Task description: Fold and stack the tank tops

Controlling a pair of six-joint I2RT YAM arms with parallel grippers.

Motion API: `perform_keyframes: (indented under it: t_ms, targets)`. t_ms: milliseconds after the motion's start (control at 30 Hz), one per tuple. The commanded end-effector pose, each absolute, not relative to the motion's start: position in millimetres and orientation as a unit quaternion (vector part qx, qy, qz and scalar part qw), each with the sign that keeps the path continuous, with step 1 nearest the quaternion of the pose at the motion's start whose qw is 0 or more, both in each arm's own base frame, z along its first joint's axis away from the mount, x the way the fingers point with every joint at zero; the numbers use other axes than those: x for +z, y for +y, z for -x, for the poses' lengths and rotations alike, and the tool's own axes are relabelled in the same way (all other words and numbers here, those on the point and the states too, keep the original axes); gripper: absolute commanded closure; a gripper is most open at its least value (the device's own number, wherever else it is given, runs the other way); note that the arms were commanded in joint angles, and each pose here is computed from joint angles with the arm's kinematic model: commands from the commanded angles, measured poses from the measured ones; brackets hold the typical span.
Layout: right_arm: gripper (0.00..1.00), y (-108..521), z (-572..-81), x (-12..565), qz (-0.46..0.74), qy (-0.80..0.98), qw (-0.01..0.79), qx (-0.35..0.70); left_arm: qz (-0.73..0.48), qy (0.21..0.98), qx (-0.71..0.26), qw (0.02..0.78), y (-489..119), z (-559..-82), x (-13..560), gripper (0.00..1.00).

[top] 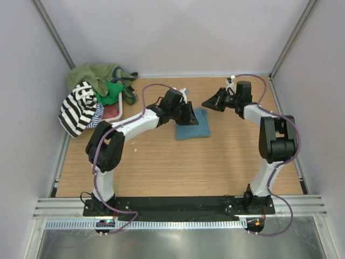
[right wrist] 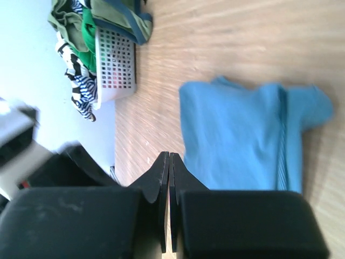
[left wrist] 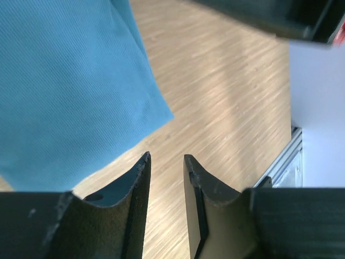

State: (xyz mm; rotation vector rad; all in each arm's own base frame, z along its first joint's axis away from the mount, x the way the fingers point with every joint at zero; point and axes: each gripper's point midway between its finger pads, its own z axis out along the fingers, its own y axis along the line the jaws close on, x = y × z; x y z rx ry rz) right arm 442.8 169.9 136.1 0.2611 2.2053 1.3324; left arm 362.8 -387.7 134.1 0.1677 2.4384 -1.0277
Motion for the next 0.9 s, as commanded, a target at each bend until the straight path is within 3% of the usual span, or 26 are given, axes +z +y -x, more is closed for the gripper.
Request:
perform_keyframes:
  t_ms: [0, 167, 300, 600, 700, 733, 867]
  targets:
    - [0.95, 187, -456, 141, -0.089, 0.814, 0.261, 0.511, -0.047, 0.875, -0.412, 0.247, -394, -356, 137, 0.69]
    - [0.96, 202, -476, 123, -0.108, 0.805, 0.239, 0.532, -0.025, 0.869, -0.432, 0.241, -401, -359, 114, 0.72]
    - [0.97, 208, -486, 77, -0.13, 0.809, 0.207, 0.534, -0.016, 0.877, -0.426, 0.222, -405, -361, 80, 0.74]
    - [0.95, 185, -500, 18, -0.198, 0.815, 0.187, 0.512, -0.005, 0.896, -0.394, 0.207, -393, -354, 34, 0.76]
    - [0.85, 184, -499, 33, -0.187, 0.817, 0.196, 0.509, -0.012, 0.892, -0.389, 0.23, -387, -354, 54, 0.75]
    - [0.71, 183, -498, 37, -0.18, 0.82, 0.205, 0.503, -0.022, 0.889, -0.389, 0.241, -383, -353, 69, 0.75]
    - [0.47, 176, -486, 76, -0.152, 0.834, 0.236, 0.474, -0.036, 0.887, -0.371, 0.273, -365, -346, 102, 0.66]
